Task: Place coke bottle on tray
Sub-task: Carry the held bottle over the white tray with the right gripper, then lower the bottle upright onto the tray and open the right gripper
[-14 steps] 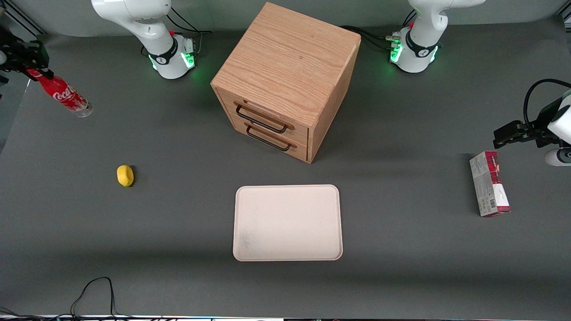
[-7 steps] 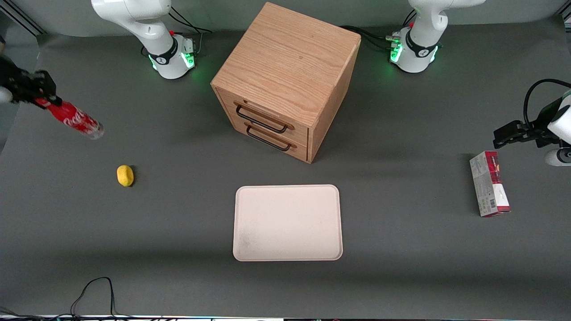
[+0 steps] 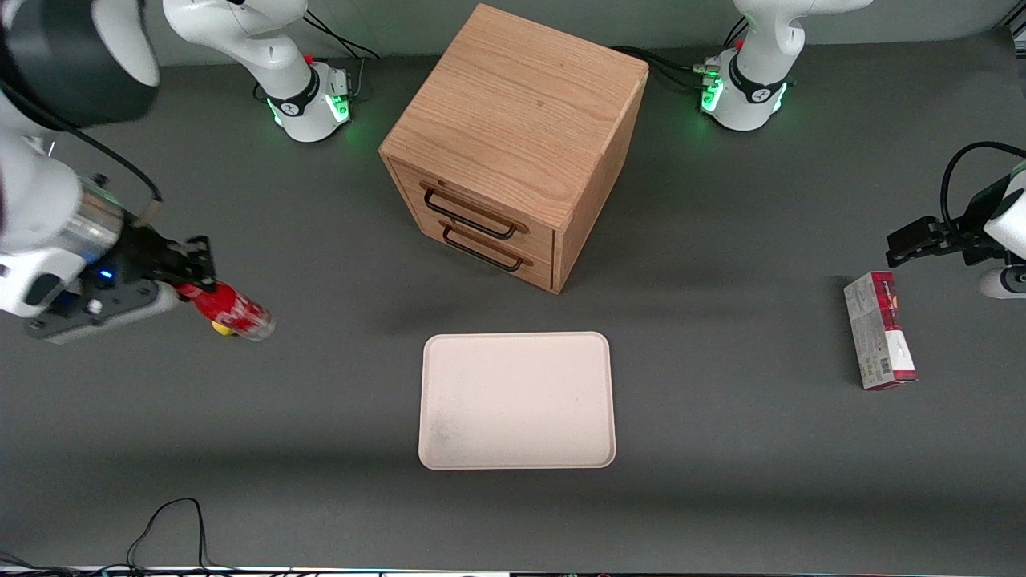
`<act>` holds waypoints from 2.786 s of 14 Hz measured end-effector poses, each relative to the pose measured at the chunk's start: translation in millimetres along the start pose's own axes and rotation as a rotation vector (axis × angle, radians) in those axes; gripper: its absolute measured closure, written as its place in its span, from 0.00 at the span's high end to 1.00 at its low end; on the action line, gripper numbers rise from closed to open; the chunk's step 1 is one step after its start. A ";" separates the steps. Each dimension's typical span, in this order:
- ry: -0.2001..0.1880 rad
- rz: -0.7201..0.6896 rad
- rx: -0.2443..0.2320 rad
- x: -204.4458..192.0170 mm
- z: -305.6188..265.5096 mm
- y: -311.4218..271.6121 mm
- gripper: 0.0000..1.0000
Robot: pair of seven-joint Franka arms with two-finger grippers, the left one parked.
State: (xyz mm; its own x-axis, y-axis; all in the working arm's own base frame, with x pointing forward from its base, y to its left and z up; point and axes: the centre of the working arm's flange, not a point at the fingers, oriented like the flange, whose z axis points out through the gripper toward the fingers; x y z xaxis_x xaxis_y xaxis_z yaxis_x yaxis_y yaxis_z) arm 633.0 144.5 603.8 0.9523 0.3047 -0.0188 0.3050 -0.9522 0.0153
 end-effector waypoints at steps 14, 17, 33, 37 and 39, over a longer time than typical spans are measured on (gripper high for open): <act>0.093 -0.114 0.015 81.0 75.8 -185.0 0.33; 0.106 -0.108 0.014 102.4 120.4 -184.6 0.33; 0.076 -0.097 0.005 142.2 279.0 -182.8 0.39; 0.089 -0.097 0.006 143.6 277.1 -183.1 0.77; 0.099 -0.097 0.007 144.6 272.3 -183.3 0.97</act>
State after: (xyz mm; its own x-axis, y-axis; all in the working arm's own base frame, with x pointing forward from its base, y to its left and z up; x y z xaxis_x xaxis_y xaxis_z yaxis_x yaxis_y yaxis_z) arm 711.2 357.6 326.0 0.9153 0.3951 0.0790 0.3955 -0.9184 0.0109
